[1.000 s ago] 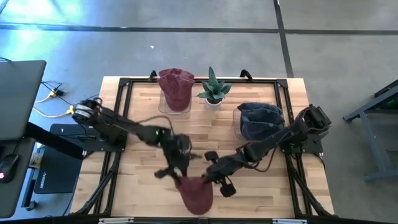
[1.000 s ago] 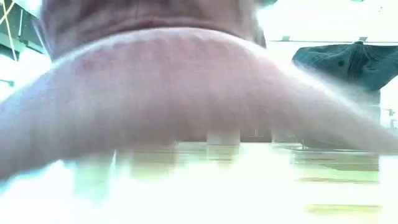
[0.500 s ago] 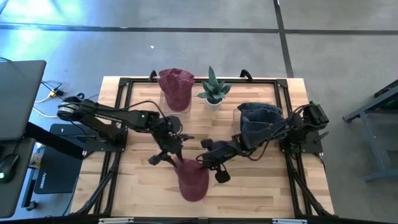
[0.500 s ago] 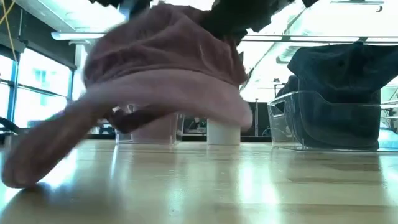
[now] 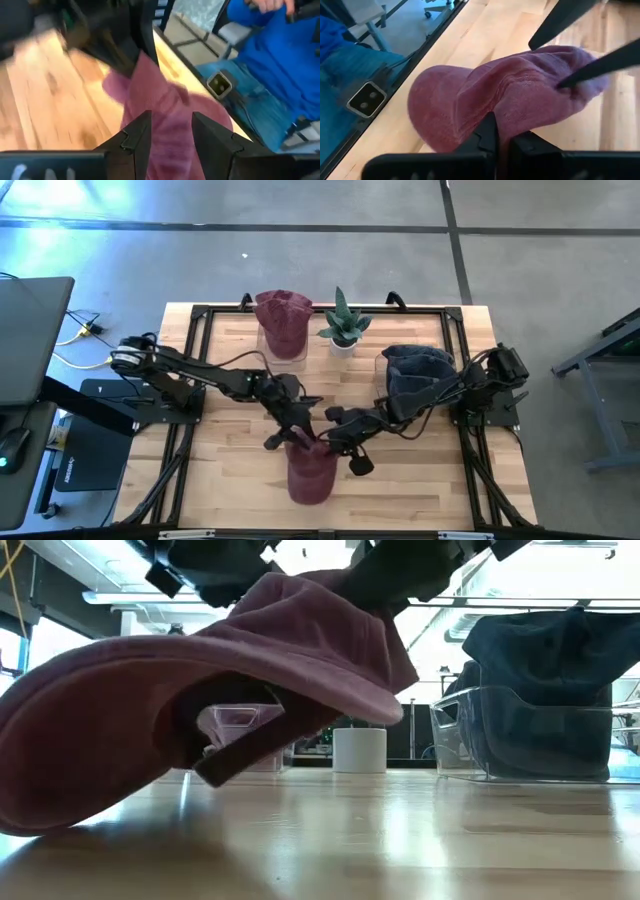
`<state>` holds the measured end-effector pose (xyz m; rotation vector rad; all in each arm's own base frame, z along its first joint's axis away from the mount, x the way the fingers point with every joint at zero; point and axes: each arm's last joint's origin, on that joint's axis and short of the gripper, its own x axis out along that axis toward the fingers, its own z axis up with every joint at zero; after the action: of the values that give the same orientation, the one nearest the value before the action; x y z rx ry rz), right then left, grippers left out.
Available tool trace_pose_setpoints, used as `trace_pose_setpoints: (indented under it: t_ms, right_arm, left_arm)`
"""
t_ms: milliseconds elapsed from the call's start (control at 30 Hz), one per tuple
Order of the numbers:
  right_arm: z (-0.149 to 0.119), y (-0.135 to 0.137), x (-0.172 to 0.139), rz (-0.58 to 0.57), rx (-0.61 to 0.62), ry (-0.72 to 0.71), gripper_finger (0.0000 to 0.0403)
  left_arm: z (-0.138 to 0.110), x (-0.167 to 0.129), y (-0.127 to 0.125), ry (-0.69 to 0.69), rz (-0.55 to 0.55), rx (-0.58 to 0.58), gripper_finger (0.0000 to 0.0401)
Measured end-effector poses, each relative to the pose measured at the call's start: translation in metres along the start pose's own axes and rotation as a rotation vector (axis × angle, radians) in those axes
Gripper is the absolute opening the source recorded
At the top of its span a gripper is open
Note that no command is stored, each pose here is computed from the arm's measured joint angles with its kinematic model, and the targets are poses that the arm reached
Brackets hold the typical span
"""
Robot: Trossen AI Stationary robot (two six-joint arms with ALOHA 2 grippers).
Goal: Pick & Place hat
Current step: Put the red cap into the left transparent bin
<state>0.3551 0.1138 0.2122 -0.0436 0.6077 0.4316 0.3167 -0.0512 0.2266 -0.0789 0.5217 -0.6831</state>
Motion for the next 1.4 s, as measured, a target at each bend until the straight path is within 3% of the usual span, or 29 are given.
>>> trace_pose_setpoints:
  t_ms: [200,500,567,700,833,967,1200,1400]
  right_arm:
    - [-0.001,0.008,0.001,0.045,-0.014,0.016,0.0006]
    - [0.006,0.024,-0.008,0.079,-0.093,-0.017,0.0006]
    - [0.01,0.028,-0.014,0.072,-0.123,-0.038,0.0003]
    - [0.012,0.033,-0.019,0.044,-0.142,-0.036,0.0007]
    - [0.008,0.032,-0.019,0.024,-0.126,0.012,0.0008]
    - [0.005,0.032,-0.019,0.008,-0.108,0.045,0.0003]
    - [0.002,0.033,-0.019,0.012,-0.073,0.075,0.0014]
    - [0.003,0.035,-0.019,0.085,-0.033,0.063,0.0023]
  left_arm:
    - [-0.003,0.008,0.006,-0.003,0.015,0.08,0.016]
    - [-0.007,0.016,0.013,0.002,0.083,0.1,0.0292]
    - [-0.015,0.023,0.016,0.025,0.035,0.083,0.0313]
    - [-0.022,0.037,0.016,-0.014,-0.192,0.091,0.0326]
    - [-0.021,0.046,0.008,-0.069,-0.406,0.104,0.0312]
    - [-0.017,0.05,-0.004,-0.102,-0.51,0.153,0.0283]
    - [-0.016,0.056,-0.014,-0.099,-0.513,0.166,0.0207]
    - [-0.016,0.055,-0.013,-0.086,-0.488,0.112,0.0107]
